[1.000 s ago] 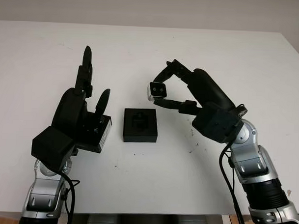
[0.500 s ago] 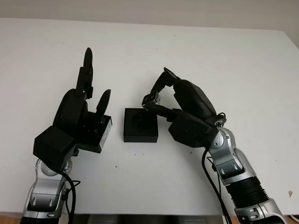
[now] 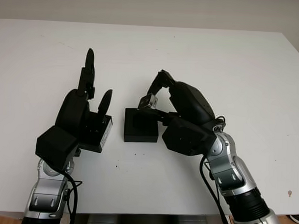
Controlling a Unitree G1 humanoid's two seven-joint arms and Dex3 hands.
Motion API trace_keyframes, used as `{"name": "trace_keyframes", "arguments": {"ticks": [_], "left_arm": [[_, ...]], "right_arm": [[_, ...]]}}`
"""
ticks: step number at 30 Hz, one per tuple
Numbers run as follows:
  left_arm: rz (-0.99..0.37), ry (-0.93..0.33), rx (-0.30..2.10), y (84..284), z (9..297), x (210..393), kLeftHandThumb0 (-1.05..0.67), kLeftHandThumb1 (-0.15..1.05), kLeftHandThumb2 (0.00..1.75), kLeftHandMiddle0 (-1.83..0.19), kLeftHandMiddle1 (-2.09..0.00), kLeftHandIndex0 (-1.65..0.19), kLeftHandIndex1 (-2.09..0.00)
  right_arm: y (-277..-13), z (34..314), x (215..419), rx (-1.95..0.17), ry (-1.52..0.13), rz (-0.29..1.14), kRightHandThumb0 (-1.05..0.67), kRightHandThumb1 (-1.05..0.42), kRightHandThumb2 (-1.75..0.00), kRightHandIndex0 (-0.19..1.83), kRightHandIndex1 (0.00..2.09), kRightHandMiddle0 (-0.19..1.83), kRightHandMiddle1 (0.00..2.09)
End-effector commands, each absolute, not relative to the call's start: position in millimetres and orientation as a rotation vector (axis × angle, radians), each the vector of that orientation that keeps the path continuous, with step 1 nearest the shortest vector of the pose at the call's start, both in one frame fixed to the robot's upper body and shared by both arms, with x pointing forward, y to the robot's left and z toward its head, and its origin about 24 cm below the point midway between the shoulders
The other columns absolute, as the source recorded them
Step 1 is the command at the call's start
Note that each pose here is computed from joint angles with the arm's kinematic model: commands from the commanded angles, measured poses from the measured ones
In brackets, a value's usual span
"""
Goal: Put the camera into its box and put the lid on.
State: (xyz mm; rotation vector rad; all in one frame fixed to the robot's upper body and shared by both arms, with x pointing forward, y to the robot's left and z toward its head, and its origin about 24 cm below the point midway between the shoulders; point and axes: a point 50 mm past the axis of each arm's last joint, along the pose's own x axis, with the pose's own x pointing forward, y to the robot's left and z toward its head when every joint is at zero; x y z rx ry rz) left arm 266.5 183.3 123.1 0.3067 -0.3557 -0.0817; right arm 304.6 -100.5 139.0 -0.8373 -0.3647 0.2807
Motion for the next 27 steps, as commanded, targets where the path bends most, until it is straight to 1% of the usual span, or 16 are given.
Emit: {"name": "trace_keyframes", "arguments": {"ticks": [1,4,11,15,27], "left_arm": [[-0.078,-0.366,0.308,182.8,125,265.9,-0.76,1.05,0.61,0.19,0.00,0.19,0.00],[-0.080,-0.367,0.307,183.2,125,265.7,-0.76,1.05,0.61,0.19,0.00,0.19,0.00],[-0.077,-0.371,0.301,184.7,125,265.5,-0.74,1.05,0.61,0.19,0.00,0.19,0.00],[-0.078,-0.368,0.309,185.6,126,265.0,-0.75,1.05,0.61,0.19,0.00,0.19,0.00],[-0.085,-0.375,0.315,187.8,126,264.9,-0.76,1.05,0.61,0.19,0.00,0.19,0.00]], "right_arm": [[-100,139,304,-0.802,-0.383,0.284,-0.54,-1.05,-0.28,0.26,0.00,0.08,1.92],[-101,134,306,-0.767,-0.397,0.296,-0.54,-1.05,-0.30,0.24,0.00,0.08,1.88],[-108,115,316,-0.613,-0.407,0.364,-0.52,-1.05,-0.26,0.21,0.00,0.15,1.76],[-113,105,323,-0.540,-0.382,0.398,-0.53,-1.05,-0.23,0.20,0.01,0.21,1.69],[-117,92,330,-0.503,-0.349,0.446,-0.47,-1.05,-0.19,0.18,0.03,0.26,1.59]]}}
